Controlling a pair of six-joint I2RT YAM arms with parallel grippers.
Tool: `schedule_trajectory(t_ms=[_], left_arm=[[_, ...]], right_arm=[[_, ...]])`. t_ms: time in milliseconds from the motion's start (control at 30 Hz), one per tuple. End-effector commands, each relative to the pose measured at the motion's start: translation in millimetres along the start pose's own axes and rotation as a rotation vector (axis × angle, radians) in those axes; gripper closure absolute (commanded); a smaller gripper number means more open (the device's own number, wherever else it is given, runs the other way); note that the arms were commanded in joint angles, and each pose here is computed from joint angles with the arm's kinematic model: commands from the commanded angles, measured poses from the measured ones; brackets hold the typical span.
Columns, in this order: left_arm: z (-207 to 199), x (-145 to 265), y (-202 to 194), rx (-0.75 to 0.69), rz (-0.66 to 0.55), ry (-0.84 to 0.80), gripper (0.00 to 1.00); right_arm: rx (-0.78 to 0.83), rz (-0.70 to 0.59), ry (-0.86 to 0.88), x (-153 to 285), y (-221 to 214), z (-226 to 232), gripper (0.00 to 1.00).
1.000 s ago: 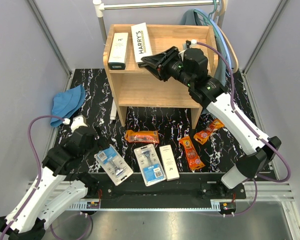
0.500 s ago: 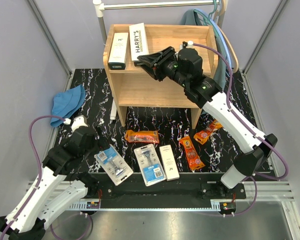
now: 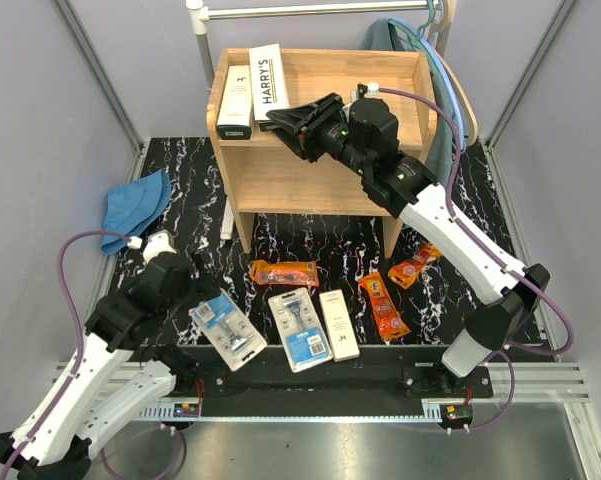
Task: Place and organize the shaving razors onto the shelf
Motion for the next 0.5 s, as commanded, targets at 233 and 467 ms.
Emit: schedule_trajectory(t_ms=[233, 467], left_arm=[[-7, 0, 3, -0.004, -0.024, -0.048, 0.01], [-7, -1, 3, -0.008, -0.019, -0.05, 0.01]], right_arm=[[-0.038, -0.011, 0.102, 4, -11, 16, 0.57], [-0.029, -0.075, 0.115, 10, -3, 18, 0.56]])
Point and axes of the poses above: each gripper's point midway between its finger pads, its own x axis back along the fingers, its own z axis along the line the jaws close on, y = z × x, the point moved 4 cm from there along x, back along the fingers
